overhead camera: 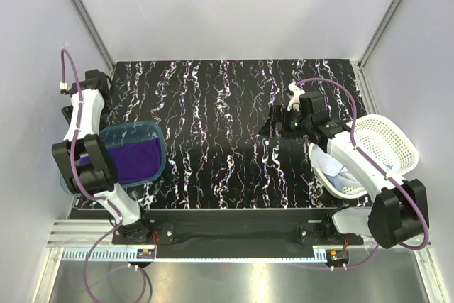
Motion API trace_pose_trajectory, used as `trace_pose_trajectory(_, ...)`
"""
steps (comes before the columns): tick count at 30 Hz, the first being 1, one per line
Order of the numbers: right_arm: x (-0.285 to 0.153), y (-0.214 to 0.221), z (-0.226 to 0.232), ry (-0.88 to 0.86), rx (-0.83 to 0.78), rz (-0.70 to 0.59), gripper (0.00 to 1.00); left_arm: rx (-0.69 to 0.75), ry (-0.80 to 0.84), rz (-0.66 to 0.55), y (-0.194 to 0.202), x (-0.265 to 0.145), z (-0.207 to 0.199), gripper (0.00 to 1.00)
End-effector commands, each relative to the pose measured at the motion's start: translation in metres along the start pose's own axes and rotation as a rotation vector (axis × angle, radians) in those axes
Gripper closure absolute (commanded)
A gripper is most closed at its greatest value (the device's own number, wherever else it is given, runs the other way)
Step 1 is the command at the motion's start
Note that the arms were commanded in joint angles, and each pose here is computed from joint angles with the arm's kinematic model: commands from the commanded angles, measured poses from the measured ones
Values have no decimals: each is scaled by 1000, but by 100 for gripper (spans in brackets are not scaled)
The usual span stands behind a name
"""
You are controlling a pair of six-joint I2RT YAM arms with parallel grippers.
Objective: Fold and stack the towels
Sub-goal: Neatly place the folded towel into the bin, then grab crumpled towel
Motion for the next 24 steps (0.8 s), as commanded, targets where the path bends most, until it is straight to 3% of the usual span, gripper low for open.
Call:
trace_pose_trajectory(1,0,-6,7,-33,-24,-23,0,-60,226,-15,10,-17,-22,45)
trace_pose_trajectory(5,1,-4,7,-38,-29,-21,0,-8,497,24,44,-22,-71,44)
trace_pose_trajectory(9,-1,-6,3,-7,-21,-22,0,33,695,-146,28,-85,-85,38)
trace_pose_trajectory(15,-27,-39,-29,300,58,-130,0,158,1084,-473,13,-229,-99,1)
trace_pose_trajectory(18,-50,-70,-55,507,139,-209,0,235,1338,-542,35,-293,-113,1)
trace_pose_trajectory(20,-66,-90,-76,571,260,-247,0,309,1431,-570,58,-317,-125,1)
trace_pose_trajectory(24,-103,-86,-135,722,487,-270,0,443,1512,-583,99,-339,-138,1)
Point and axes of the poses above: each gripper's point midway between its finger pads, its own x axis out along the fingers, its own z axis along the line the jaws close on, y = z × x, the point moved 1 cm from there along -x, back along the fingers, and after that the axes turned 4 degrees about x, right-handed, at the moved point
